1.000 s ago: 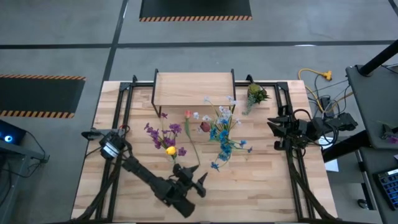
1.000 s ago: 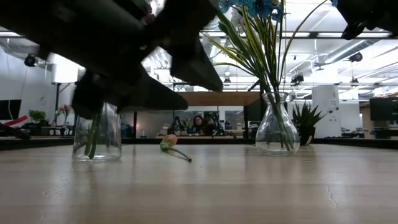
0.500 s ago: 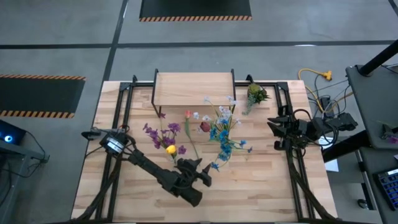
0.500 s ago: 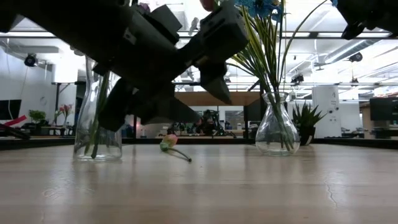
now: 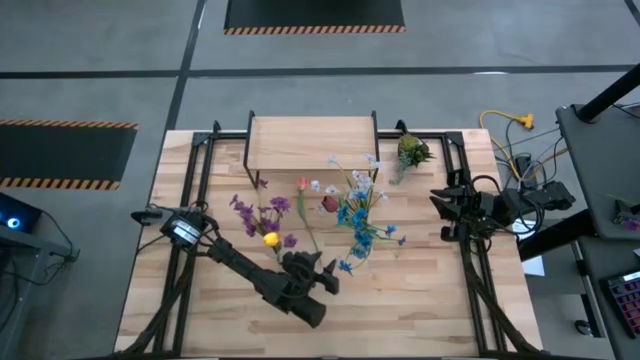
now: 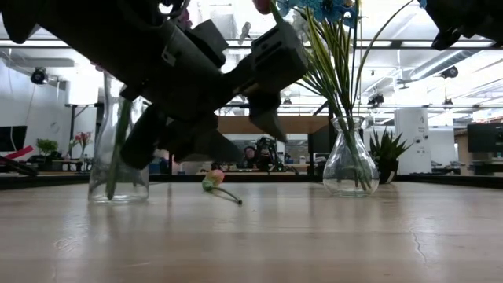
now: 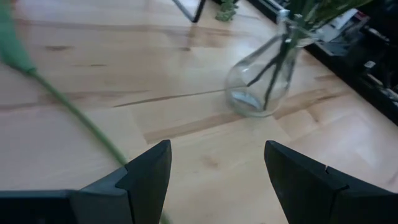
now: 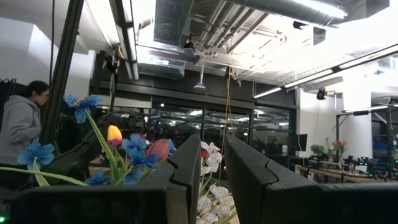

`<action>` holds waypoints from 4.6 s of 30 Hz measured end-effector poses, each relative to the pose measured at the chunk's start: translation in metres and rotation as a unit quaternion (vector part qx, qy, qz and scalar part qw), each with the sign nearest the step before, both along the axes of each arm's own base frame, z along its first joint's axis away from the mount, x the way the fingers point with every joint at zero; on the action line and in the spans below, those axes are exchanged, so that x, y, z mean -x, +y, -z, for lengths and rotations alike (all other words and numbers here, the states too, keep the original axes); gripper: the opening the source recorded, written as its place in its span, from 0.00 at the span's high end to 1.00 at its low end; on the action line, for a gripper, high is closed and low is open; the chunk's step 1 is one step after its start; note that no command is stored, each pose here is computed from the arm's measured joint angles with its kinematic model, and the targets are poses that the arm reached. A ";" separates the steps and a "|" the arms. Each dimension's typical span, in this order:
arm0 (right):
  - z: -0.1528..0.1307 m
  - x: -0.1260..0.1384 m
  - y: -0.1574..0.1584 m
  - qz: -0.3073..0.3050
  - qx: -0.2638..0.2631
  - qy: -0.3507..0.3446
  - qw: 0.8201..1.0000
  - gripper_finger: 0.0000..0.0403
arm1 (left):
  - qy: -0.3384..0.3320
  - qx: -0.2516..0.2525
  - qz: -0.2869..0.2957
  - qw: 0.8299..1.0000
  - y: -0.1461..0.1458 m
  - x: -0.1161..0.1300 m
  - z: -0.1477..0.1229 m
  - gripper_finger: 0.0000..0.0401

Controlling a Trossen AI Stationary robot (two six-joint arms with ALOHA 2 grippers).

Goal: Pick and place flowers into a vace then onto a shelf
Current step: Put the pink tulip into the left crystal vase

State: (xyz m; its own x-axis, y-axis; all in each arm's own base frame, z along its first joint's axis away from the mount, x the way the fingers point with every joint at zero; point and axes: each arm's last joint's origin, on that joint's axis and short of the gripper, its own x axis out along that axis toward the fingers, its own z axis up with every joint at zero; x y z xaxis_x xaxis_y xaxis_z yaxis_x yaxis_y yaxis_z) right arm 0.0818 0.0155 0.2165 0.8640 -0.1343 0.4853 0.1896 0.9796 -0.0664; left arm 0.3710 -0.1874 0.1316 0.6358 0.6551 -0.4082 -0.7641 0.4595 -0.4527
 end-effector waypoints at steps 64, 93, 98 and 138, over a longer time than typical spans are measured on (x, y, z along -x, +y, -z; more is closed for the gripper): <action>0.000 0.000 0.000 0.000 -0.001 -0.002 1.000 0.84 | 0.115 0.170 -0.066 0.976 0.047 -0.001 0.014 0.66; 0.000 0.000 0.000 0.000 -0.001 -0.002 1.000 0.84 | 0.091 0.183 -0.092 0.975 0.056 -0.008 0.013 0.77; 0.000 0.000 0.000 0.000 -0.001 -0.002 1.000 0.84 | 0.094 0.181 -0.092 0.975 0.056 -0.007 0.013 0.83; 0.000 0.000 0.000 -0.002 0.000 -0.002 1.000 0.84 | 0.264 0.337 0.069 0.901 0.004 0.032 -0.021 1.00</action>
State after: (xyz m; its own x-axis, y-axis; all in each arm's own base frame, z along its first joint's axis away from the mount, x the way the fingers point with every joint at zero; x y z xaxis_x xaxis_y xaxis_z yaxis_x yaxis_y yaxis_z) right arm 0.0816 0.0155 0.2169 0.8620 -0.1316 0.4895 0.1867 0.9802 -0.0653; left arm 0.3387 -0.1834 0.1525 0.2922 0.0749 -0.9534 -0.9116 0.3232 -0.2540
